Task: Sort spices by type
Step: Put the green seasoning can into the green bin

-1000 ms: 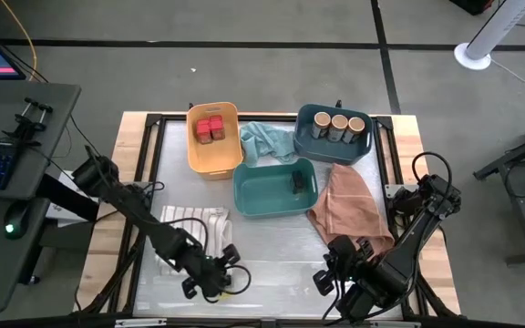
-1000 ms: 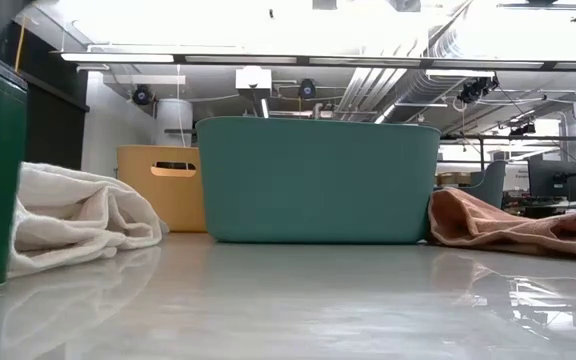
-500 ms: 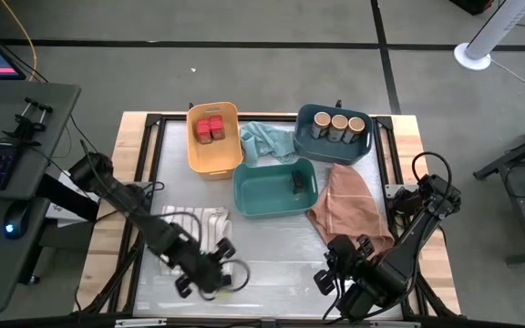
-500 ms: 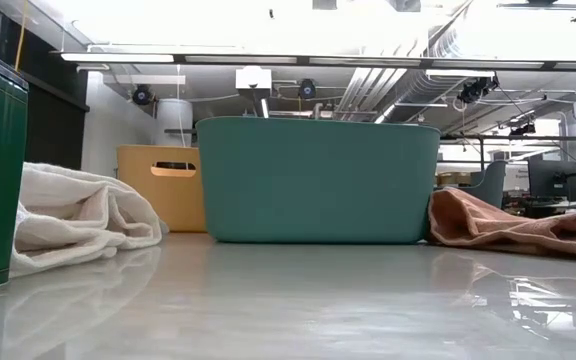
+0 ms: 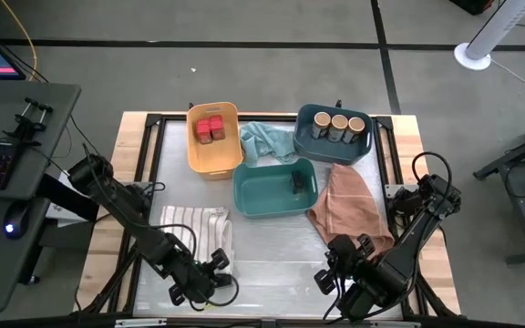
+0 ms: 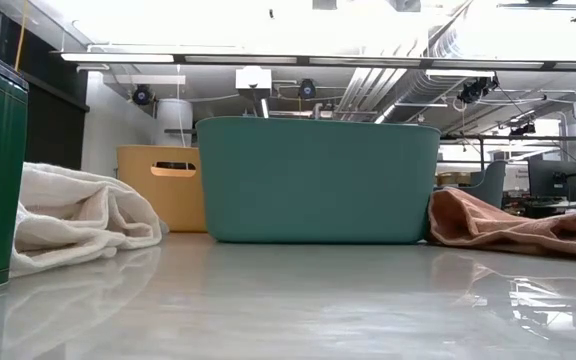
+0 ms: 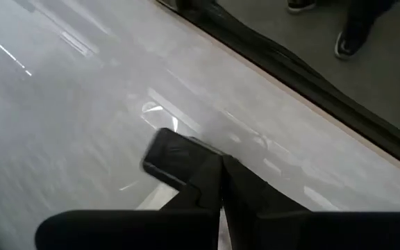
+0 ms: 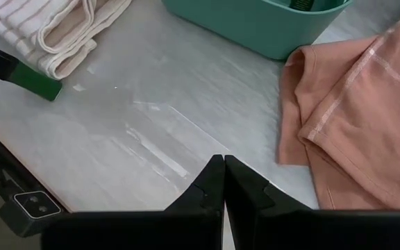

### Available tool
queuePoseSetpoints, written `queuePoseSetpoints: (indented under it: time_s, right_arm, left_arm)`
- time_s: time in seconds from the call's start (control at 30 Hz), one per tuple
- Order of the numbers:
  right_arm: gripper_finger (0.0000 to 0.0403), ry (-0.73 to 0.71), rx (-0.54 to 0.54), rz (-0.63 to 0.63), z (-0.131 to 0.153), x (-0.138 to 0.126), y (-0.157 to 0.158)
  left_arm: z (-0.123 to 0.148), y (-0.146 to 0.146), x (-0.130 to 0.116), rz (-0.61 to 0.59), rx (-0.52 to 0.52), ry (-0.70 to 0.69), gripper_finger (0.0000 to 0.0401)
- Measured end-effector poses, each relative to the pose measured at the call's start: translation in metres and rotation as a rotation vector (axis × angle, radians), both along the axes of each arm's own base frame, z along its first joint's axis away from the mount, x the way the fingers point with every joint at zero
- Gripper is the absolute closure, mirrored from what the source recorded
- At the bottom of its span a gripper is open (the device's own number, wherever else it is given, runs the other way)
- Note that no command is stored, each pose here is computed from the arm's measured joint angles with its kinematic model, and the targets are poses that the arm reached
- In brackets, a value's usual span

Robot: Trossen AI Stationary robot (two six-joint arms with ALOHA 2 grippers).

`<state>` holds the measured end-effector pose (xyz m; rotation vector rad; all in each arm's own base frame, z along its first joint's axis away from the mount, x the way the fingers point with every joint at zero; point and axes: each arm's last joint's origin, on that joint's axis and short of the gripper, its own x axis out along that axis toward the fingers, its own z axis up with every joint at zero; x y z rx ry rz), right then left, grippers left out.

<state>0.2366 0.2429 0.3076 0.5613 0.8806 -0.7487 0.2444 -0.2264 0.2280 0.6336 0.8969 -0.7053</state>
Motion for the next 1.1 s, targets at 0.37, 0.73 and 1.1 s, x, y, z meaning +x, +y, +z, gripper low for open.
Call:
queuePoseSetpoints:
  time_s: [0.37, 0.73, 1.1]
  right_arm:
    - [0.0403, 0.0, 0.0, 0.0, 0.0, 0.0, 0.0]
    - [0.0402, 0.0, 0.0, 0.0, 0.0, 0.0, 0.0]
    - [0.0402, 0.0, 0.0, 0.0, 0.0, 0.0, 0.0]
  left_arm:
    - [0.0, 0.012, 0.01, -0.04, -0.004, 0.014, 0.0401]
    - [-0.017, 0.007, 0.016, -0.12, 0.028, 0.047, 0.0401]
    - [-0.025, 0.022, 0.05, 0.048, -0.062, -0.014, 0.0401]
